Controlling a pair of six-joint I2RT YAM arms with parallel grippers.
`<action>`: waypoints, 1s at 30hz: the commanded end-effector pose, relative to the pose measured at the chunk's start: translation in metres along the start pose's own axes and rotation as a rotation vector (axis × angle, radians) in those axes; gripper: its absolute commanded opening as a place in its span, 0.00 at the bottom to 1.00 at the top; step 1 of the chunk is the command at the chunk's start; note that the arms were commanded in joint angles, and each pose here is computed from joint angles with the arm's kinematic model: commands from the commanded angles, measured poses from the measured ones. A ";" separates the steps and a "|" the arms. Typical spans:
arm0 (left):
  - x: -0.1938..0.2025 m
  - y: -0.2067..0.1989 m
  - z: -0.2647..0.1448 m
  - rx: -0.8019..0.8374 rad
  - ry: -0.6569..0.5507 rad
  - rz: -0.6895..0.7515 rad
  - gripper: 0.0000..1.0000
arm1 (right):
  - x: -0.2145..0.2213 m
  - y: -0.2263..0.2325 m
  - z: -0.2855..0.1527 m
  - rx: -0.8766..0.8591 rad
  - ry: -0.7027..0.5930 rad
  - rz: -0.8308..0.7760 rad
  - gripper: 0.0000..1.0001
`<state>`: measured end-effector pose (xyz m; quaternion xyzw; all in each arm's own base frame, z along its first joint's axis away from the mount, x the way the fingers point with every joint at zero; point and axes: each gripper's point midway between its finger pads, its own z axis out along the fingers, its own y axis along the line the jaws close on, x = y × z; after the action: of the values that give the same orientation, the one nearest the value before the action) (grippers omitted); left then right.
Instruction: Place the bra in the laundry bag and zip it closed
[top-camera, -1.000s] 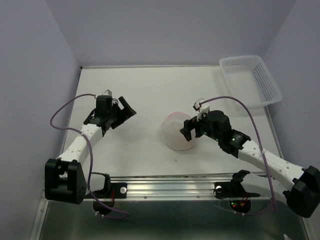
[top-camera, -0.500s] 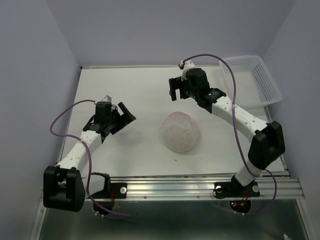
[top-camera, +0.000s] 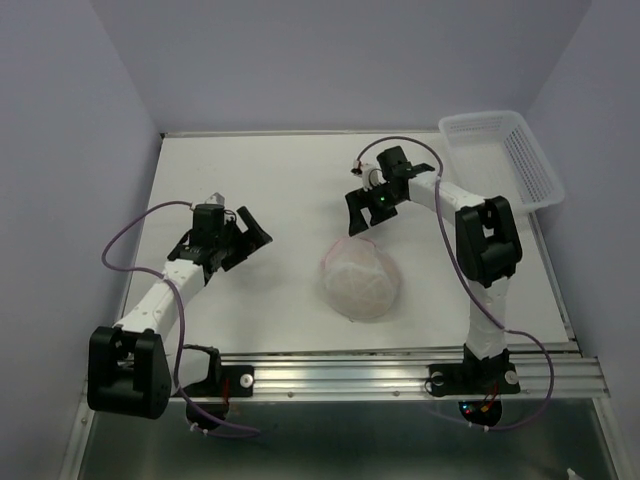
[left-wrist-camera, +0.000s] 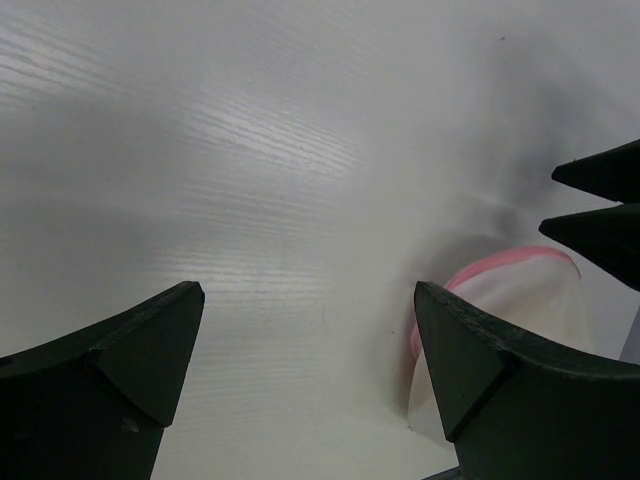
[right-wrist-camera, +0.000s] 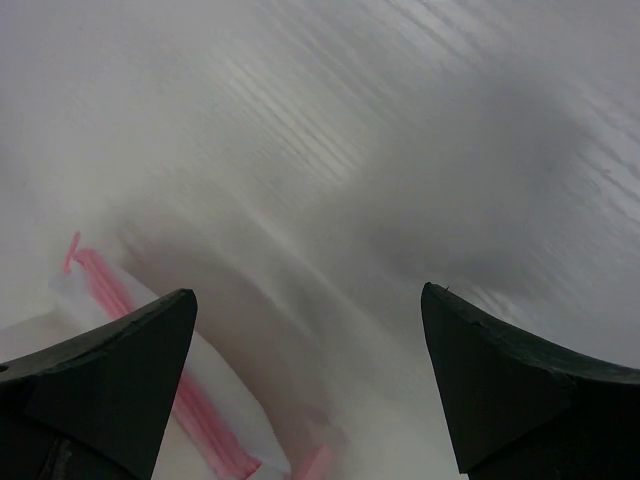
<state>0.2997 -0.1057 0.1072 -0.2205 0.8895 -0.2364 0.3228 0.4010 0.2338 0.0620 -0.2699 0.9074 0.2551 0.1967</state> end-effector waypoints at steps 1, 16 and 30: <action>0.005 0.007 0.006 -0.016 0.013 0.013 0.99 | 0.011 0.033 0.006 -0.190 0.082 -0.015 1.00; 0.007 0.008 0.008 -0.011 0.024 0.013 0.99 | -0.010 0.066 -0.018 -0.345 -0.028 -0.151 1.00; 0.007 0.009 0.002 -0.013 0.003 -0.007 0.99 | -0.035 0.102 0.005 -0.329 0.026 -0.310 1.00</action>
<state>0.2924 -0.1046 0.0863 -0.2269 0.8993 -0.2262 0.2978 0.3879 0.3115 0.1236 -0.4052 0.8111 0.3654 0.2108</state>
